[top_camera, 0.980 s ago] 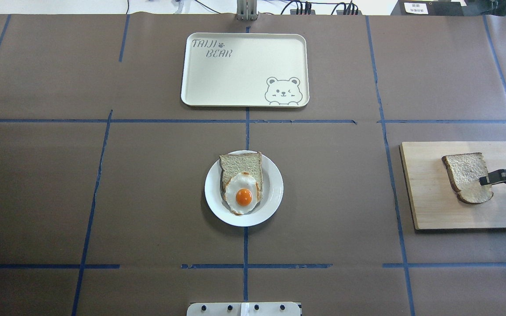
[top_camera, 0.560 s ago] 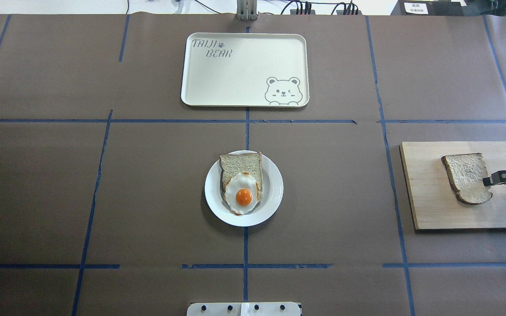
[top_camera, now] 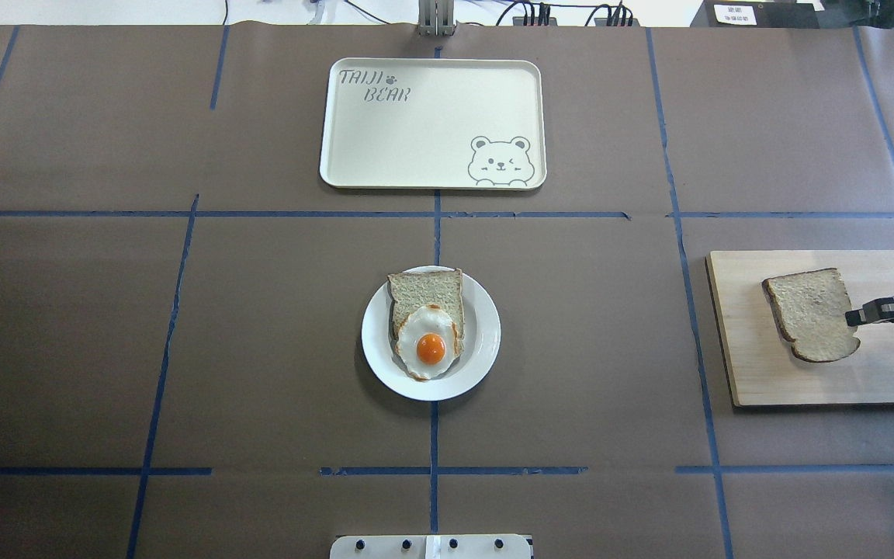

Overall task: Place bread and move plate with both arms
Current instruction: 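Lift the bread slice with the right gripper and carry it over the plate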

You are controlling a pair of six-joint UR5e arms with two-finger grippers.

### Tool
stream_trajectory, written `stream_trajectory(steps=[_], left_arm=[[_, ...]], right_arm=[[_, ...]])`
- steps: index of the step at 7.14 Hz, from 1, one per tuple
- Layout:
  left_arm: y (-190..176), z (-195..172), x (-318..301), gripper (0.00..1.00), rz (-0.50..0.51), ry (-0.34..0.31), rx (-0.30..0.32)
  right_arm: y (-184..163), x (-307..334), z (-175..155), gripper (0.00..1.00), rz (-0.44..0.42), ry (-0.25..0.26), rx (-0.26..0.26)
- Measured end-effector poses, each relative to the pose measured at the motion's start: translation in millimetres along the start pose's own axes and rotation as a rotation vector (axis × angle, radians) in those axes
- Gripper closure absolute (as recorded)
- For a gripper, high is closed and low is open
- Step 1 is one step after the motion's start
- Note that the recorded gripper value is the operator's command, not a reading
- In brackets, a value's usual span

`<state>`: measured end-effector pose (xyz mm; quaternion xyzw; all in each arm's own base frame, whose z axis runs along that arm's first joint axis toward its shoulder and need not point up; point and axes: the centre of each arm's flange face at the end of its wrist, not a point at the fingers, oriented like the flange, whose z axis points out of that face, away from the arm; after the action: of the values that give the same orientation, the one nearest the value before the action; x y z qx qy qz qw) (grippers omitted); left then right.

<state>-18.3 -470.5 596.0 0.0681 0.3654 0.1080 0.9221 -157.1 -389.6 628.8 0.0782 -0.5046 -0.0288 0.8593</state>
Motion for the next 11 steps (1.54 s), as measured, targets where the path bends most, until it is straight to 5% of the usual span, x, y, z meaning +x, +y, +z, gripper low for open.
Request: stream_trajectory(steps=[3, 5, 8, 11], left_arm=[[-1.6, -0.9, 0.9, 0.0, 0.002, 0.001, 0.002], [-1.8, -1.3, 1.3, 0.0, 0.003, 0.002, 0.003], [-4.2, -2.8, 2.6, 0.0, 0.006, 0.003, 0.007], [-5.0, -3.3, 3.0, 0.0, 0.007, 0.003, 0.008]], right_arm=[[-27.5, -63.0, -25.7, 1.0, -0.055, -0.109, 0.012], [-77.6, -137.1, -23.4, 1.0, -0.073, -0.185, 0.023], [-128.4, -299.9, 12.8, 1.0, -0.053, -0.278, 0.04], [-94.2, -442.8, 82.7, 1.0, -0.025, -0.332, 0.1]])
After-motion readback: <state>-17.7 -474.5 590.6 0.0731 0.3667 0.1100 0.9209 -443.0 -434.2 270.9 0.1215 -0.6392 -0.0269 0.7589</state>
